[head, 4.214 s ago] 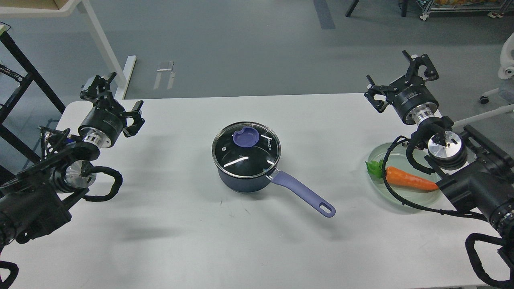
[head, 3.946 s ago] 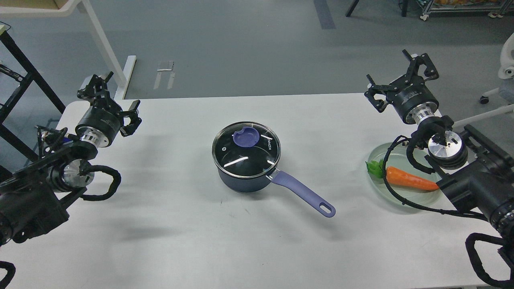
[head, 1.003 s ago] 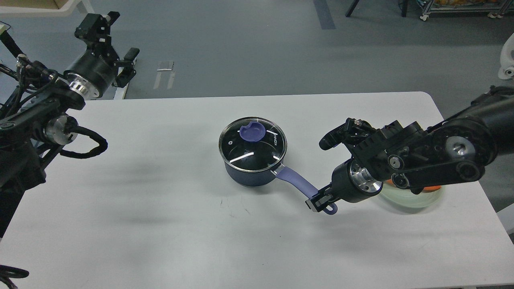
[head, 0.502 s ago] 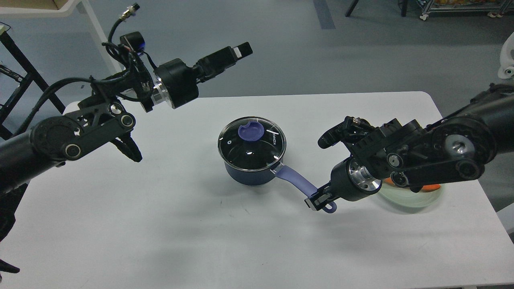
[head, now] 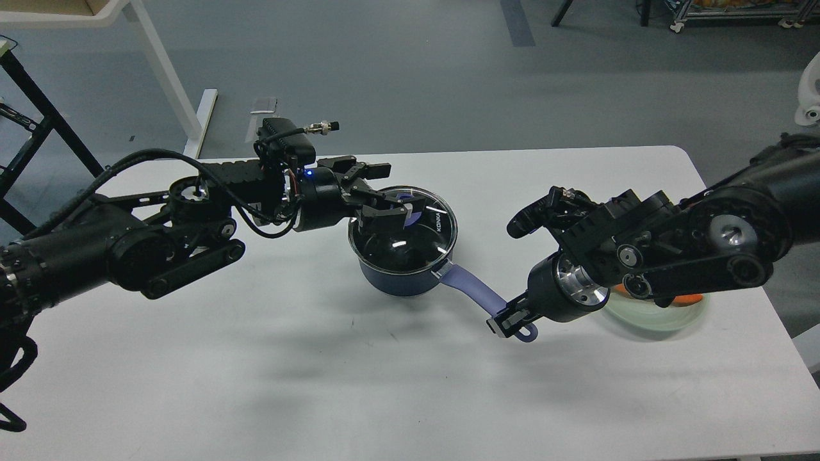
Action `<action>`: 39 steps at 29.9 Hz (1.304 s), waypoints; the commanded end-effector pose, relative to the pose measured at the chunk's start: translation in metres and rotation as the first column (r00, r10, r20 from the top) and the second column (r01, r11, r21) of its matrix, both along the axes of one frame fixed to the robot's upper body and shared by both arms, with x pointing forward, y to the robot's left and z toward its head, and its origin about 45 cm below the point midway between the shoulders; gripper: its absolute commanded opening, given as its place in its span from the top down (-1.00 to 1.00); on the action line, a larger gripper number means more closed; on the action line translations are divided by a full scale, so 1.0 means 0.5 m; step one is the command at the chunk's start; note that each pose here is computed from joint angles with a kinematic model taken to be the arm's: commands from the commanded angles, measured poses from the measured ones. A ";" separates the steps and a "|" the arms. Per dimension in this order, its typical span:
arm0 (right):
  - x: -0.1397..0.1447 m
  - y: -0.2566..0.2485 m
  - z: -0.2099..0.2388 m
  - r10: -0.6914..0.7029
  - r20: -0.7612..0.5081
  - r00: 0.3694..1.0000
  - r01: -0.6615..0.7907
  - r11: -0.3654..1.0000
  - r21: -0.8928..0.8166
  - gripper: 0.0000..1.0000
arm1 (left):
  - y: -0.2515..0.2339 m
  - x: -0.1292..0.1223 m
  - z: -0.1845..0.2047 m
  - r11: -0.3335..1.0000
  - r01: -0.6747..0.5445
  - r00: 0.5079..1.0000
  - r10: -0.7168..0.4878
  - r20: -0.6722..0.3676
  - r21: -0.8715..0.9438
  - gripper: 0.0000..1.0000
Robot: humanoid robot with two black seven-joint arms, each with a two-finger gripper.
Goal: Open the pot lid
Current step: 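Move the left gripper over the pot toward the purple lid knob, then close the left gripper on the purple lid knob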
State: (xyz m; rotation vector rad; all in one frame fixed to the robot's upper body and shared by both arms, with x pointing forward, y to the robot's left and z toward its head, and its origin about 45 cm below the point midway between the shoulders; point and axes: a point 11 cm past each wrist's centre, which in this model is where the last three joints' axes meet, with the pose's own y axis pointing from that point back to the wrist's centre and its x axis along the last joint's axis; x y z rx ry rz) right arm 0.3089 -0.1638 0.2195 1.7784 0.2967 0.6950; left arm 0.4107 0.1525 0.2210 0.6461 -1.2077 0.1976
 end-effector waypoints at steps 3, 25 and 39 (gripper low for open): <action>-0.001 0.000 -0.001 0.000 -0.002 1.000 0.000 1.000 0.000 0.63 | -0.012 -0.007 -0.032 1.000 0.014 1.000 -0.015 0.021 0.020 -0.96; 0.000 0.000 0.000 -0.001 -0.001 1.000 0.001 1.000 0.001 0.63 | -0.019 -0.012 -0.080 0.999 0.022 0.999 -0.023 0.030 0.049 -0.96; -0.001 0.000 0.000 -0.002 -0.005 1.000 0.002 1.000 -0.002 0.63 | -0.004 -0.014 -0.098 0.998 0.002 1.000 -0.003 0.015 0.059 -0.51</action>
